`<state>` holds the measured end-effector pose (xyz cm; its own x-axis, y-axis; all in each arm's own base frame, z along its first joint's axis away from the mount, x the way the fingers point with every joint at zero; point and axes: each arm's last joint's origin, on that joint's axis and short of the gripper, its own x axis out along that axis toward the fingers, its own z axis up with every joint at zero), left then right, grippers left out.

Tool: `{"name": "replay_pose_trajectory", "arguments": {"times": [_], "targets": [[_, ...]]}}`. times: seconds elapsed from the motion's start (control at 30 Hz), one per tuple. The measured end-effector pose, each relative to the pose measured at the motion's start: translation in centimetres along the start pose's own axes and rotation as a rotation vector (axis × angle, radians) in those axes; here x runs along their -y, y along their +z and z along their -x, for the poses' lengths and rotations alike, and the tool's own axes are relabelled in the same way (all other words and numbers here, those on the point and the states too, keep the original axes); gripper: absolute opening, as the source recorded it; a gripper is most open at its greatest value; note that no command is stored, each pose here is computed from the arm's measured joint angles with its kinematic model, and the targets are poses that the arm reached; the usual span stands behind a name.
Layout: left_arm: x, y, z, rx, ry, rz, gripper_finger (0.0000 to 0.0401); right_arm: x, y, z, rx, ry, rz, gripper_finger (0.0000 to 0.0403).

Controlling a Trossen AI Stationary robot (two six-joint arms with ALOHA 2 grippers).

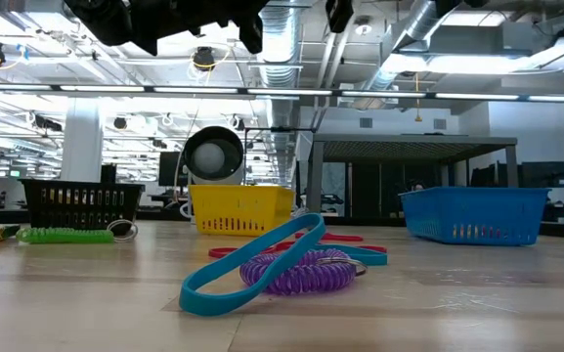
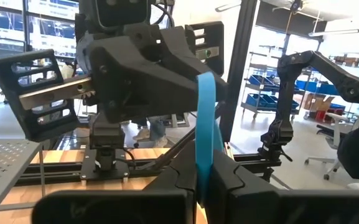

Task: Pick & Place Office Desk Supplies
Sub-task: Put the top right blue rubber band into the yellow basket

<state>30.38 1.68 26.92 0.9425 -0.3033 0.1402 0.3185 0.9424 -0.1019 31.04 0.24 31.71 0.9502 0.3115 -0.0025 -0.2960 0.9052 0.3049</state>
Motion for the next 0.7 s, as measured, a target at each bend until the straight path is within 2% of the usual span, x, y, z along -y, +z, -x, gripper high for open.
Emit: {"name": "replay_pose_trajectory", "arguments": {"times": [0.23,0.33,0.53,0.7], "targets": [[-1.1,-0.2,0.5,-0.028,0.045,0.011,0.0000,1.0,0.4,0.8,-0.011,-0.024,-0.086,0.0199],[-1.8,-0.4,0.7,-0.054,0.072,0.022,0.0000,1.2,1.1,1.7,-0.003,-0.046,-0.095,0.0232],[-3.1,-1.0,1.4,-0.126,0.128,0.052,0.0000,0.9,2.5,3.6,0.016,-0.074,-0.081,0.0233],[-4.2,-2.5,2.3,-0.280,0.269,0.082,0.0000,0.5,2.7,5.2,-0.047,-0.112,-0.109,0.0212]]}}
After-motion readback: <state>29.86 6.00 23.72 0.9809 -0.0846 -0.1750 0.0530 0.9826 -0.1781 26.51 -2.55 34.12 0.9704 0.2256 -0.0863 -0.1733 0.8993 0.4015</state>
